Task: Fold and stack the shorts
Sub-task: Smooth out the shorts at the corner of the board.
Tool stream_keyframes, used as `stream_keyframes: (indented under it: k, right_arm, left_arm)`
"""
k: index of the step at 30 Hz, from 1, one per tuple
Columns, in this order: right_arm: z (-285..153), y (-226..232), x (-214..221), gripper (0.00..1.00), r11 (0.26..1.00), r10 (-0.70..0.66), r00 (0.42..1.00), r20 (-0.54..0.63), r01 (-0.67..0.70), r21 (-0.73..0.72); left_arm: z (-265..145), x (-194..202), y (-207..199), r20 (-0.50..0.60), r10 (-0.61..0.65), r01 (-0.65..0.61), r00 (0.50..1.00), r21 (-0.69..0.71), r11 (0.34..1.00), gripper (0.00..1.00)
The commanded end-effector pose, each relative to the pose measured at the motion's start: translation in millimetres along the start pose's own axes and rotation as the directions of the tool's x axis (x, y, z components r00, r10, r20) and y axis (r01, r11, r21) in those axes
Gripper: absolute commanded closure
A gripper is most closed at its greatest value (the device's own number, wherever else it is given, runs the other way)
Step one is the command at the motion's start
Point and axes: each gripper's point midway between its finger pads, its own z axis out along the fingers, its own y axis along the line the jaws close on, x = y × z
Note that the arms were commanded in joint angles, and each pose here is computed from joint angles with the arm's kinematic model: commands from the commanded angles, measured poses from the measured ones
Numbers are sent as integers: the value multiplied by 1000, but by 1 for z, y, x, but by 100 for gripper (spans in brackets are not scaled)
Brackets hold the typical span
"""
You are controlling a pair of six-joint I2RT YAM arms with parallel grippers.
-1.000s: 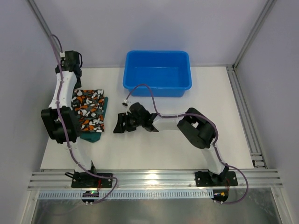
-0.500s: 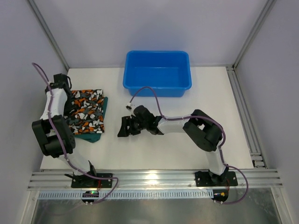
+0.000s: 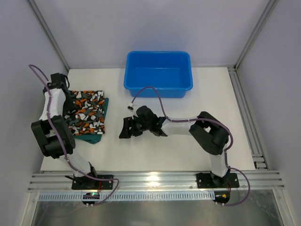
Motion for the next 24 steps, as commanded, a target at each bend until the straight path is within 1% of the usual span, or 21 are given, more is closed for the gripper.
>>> stream_keyframes:
  k: [1, 3, 4, 6, 7, 8, 9, 10, 11, 12, 13, 14, 15, 16, 17, 19, 20, 21, 22, 23, 24]
  right_arm:
    - [-13, 21, -18, 30, 998, -63, 996, 57, 64, -29]
    - [-15, 21, -19, 30, 998, -57, 997, 55, 58, -23]
    - [-15, 21, -19, 30, 998, -57, 997, 56, 58, -21]
    - [-18, 21, -24, 30, 998, -64, 996, 63, 65, -7]
    - [-19, 21, -29, 30, 997, -71, 995, 68, 71, 6]
    - [-20, 29, -50, 30, 995, -104, 989, 109, 102, 16]
    - [-18, 25, -53, 30, 994, -104, 990, 92, 100, 41]
    - [-17, 28, -67, 30, 993, -110, 988, 110, 106, 42]
    - [-19, 49, -96, 30, 991, -134, 979, 156, 135, 8]
    - [-17, 52, -105, 30, 991, -133, 978, 159, 133, 10]
    - [-10, 49, -114, 30, 992, -128, 977, 168, 127, 19]
    - [-13, 66, -141, 30, 990, -135, 965, 225, 138, 0]
    - [-10, 69, -151, 30, 991, -134, 960, 246, 137, 4]
    - [-3, 79, -168, 30, 989, -135, 952, 275, 145, -15]
    - [1, 83, -175, 32, 988, -139, 948, 285, 153, -28]
    - [10, 95, -184, 38, 979, -152, 942, 300, 185, -87]
    - [21, 94, -186, 53, 974, -156, 938, 309, 198, -107]
    - [23, 103, -196, 60, 965, -153, 922, 357, 217, -148]
    - [27, 105, -197, 66, 960, -151, 918, 365, 224, -166]
    - [33, 106, -201, 73, 955, -153, 914, 377, 234, -181]
    - [36, 109, -204, 75, 950, -149, 910, 388, 240, -198]
  left_arm:
    - [-45, -28, -30, 103, 7, -23, 995, 162, 987, 67]
    - [-67, -29, -50, 136, 27, -59, 990, 233, 971, 58]
    - [-72, -28, -57, 142, 37, -73, 989, 255, 964, 52]
    - [-75, -20, -71, 128, 69, -104, 989, 295, 950, 49]
    - [-71, -13, -72, 98, 79, -105, 992, 294, 950, 49]
    - [-66, -9, -70, 77, 80, -99, 994, 280, 955, 49]
    - [-63, -5, -69, 64, 83, -98, 994, 267, 959, 49]
    - [-56, -1, -59, 54, 82, -92, 995, 217, 972, 50]
    - [-56, 1, -54, 56, 78, -87, 995, 192, 978, 50]
    - [-56, 0, -47, 63, 67, -77, 996, 161, 984, 50]
    - [-58, -4, -34, 79, 28, -38, 996, 128, 991, 50]
    - [-59, -5, -27, 81, 3, -12, 997, 117, 993, 50]
    - [-61, -7, -20, 88, -30, 21, 996, 109, 994, 51]
    - [-65, -13, -3, 109, -113, 103, 988, 93, 990, 54]
    - [-67, -15, 7, 121, -150, 142, 981, 78, 987, 55]
    - [-71, -20, 18, 160, -216, 205, 963, 82, 975, 53]
    - [-78, -28, 24, 206, -247, 231, 947, 100, 968, 53]
    - [-80, -30, 28, 222, -250, 235, 943, 91, 968, 53]
    - [-82, -32, 33, 234, -251, 240, 939, 76, 968, 56]
    - [-81, -34, 37, 241, -249, 242, 938, 58, 968, 62]
    - [-79, -36, 45, 245, -258, 256, 934, 41, 966, 72]
